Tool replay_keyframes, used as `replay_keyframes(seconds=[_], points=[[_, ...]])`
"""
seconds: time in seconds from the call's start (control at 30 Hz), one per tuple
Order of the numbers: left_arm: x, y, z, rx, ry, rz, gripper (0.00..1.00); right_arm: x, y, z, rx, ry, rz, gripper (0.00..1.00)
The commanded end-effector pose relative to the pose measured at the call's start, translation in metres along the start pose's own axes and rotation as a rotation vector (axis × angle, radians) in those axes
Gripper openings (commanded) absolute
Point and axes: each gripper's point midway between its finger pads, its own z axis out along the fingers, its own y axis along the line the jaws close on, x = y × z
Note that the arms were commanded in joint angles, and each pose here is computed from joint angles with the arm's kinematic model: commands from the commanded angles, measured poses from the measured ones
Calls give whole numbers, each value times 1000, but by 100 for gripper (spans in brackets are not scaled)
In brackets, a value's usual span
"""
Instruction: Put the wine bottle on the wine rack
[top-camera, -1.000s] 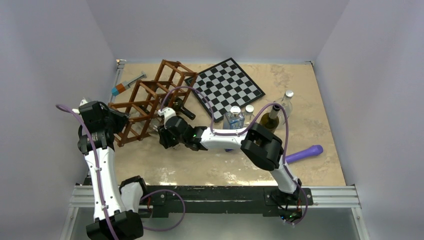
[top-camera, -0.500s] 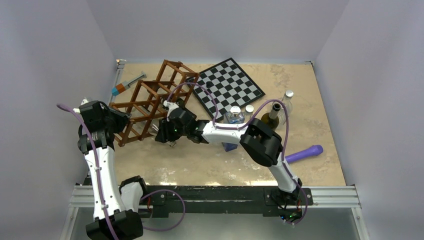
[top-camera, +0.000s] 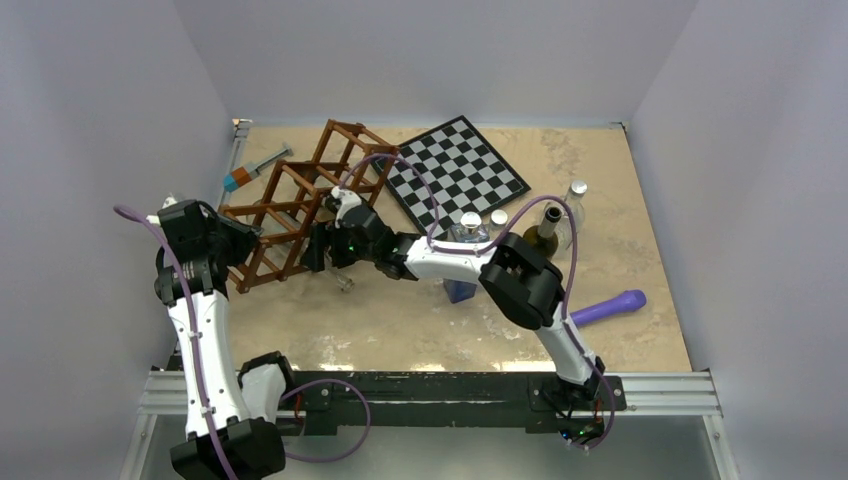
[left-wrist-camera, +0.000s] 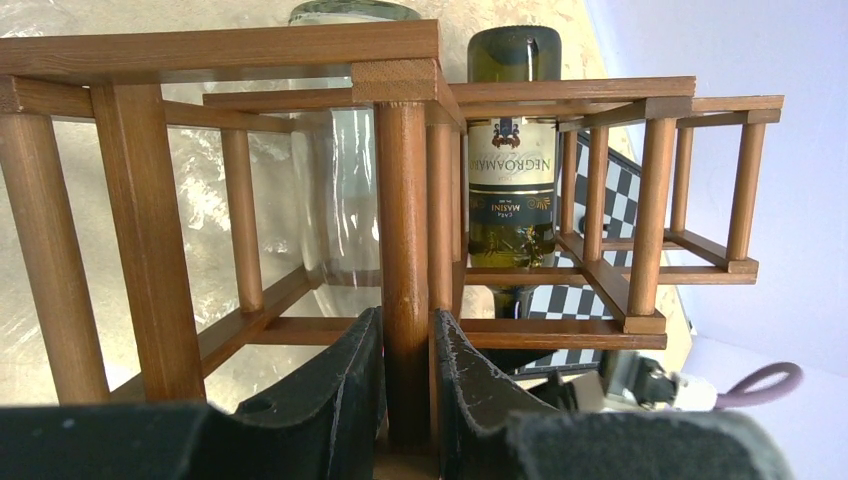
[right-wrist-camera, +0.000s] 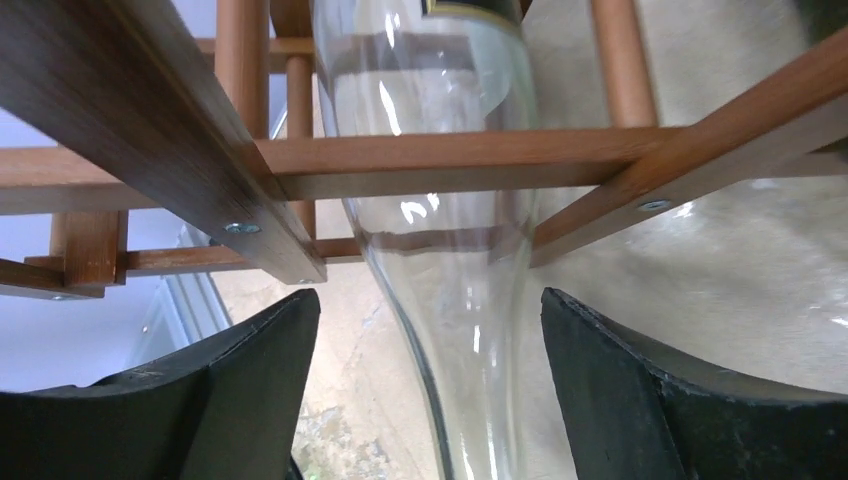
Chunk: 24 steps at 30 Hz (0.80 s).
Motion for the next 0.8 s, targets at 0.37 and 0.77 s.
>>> replay_keyframes(seconds=[0.37, 0.77], points=[[19, 8, -4, -47, 112, 35, 51, -78, 53, -74, 46, -262, -307, 92], [-3, -15, -20, 17, 28, 94, 86, -32, 34, -110, 155, -83, -439, 98]])
